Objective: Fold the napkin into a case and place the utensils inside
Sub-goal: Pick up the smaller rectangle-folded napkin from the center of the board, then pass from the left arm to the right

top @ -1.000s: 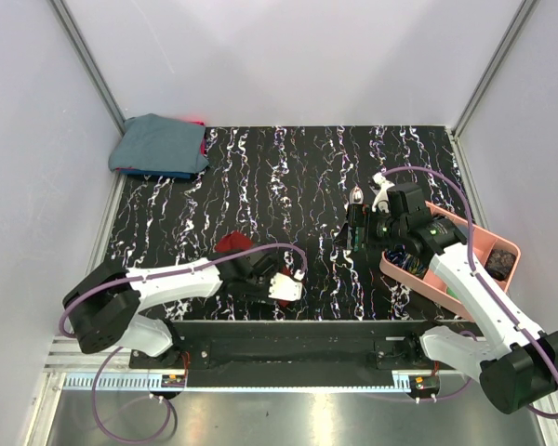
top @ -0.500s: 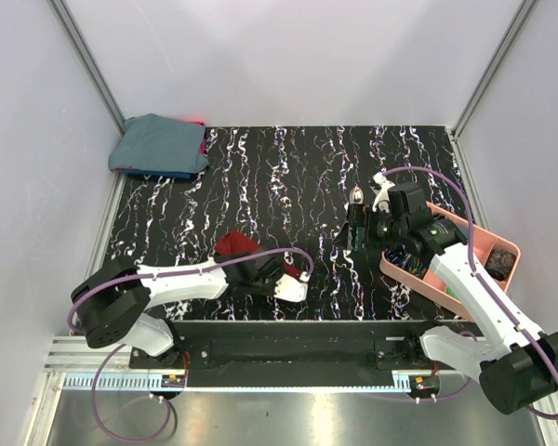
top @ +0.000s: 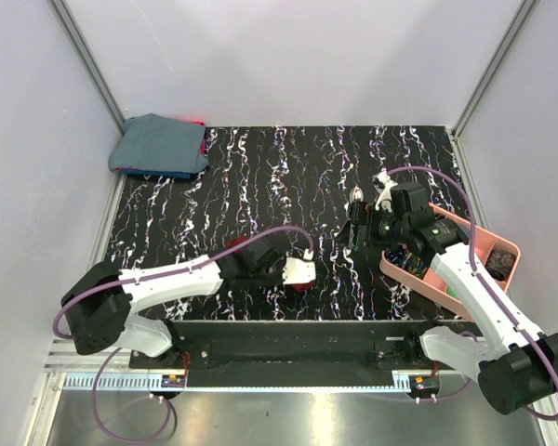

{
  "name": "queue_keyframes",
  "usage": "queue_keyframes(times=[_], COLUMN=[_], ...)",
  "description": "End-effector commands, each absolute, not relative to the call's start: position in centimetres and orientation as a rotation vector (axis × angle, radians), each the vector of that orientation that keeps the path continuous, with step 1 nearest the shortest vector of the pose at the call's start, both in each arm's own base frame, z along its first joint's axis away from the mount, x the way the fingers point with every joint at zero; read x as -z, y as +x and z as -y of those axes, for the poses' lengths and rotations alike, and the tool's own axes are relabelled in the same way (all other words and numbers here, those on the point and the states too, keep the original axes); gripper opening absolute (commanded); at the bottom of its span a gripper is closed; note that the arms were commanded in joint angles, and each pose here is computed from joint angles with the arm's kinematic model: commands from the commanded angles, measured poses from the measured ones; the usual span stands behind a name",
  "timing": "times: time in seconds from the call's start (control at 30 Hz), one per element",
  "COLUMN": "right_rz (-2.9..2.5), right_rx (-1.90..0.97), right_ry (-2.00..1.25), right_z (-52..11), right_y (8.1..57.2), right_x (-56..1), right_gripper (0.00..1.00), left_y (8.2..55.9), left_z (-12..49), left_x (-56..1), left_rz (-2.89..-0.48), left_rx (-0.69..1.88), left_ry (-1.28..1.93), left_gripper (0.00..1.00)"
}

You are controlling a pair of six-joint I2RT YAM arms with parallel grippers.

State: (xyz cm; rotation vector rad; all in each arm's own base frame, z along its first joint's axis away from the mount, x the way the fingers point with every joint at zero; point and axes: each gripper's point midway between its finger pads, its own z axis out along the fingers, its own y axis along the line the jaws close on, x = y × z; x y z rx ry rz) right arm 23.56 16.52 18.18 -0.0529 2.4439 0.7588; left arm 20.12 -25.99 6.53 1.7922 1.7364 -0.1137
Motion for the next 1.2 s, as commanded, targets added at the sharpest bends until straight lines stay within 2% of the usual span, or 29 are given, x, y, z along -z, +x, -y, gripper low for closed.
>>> queue_keyframes(times=[0.0,0.37,0.53,0.57,0.7,0.73,0.77,0.83,0.87,0.9,1.17], right_rz=[-2.415,-2.362,-2.329,-2.326,-2.331,-2.332,-2.329,-2.328,-2.328,-2.331,-2.329], right_rx=[-0.739,-0.586,-0.582,-0.579,-0.553,-0.551,-0.55,-0.548,-0.547,-0.54,-0.538], right_ry=[0.09,0.207,0.234,0.239,0.263,0.268,0.268,0.277,0.281,0.291,0.309], right_z=[-15.0,-10.6,-10.3,-10.2,-9.7,-9.6,-9.6,-9.5,-9.5,-9.4,-9.3], right_y=[24.7,26.2,26.0,26.0,26.0,26.0,26.0,26.1,26.1,26.0,26.2], right_x=[-19.1,-21.6,-23.2,-23.3,-23.4,-23.4,-23.5,-23.6,-23.7,-23.6,-23.7], right_gripper=[1.0,1.0,1.0,1.0,1.0,1.0,1.0,1.0,1.0,1.0,1.0], left_y=[19.6,17.4,16.2,17.1,17.6,17.6,18.8,19.0,20.2,20.5,26.3], left_z=[29.7,34.5,36.7,37.3,38.7,38.8,39.2,39.2,39.4,39.5,37.6], left_x=[-12.8,-21.0,-23.0,-24.1,-23.8,-23.1,-23.9,-22.2,-23.7,-23.0,-19.6], left_rz=[-1.745,-1.941,-2.051,-2.005,-2.045,-2.116,-2.058,-2.155,-2.041,-2.056,-2.133], left_rx=[0.352,0.806,1.185,1.251,1.477,1.544,1.597,1.73,1.788,1.834,1.814], left_ry=[1.602,1.318,1.121,1.064,0.907,0.819,0.77,0.616,0.594,0.562,0.306], left_gripper=[0.0,0.0,0.0,0.0,0.0,0.0,0.0,0.0,0.0,0.0,0.0])
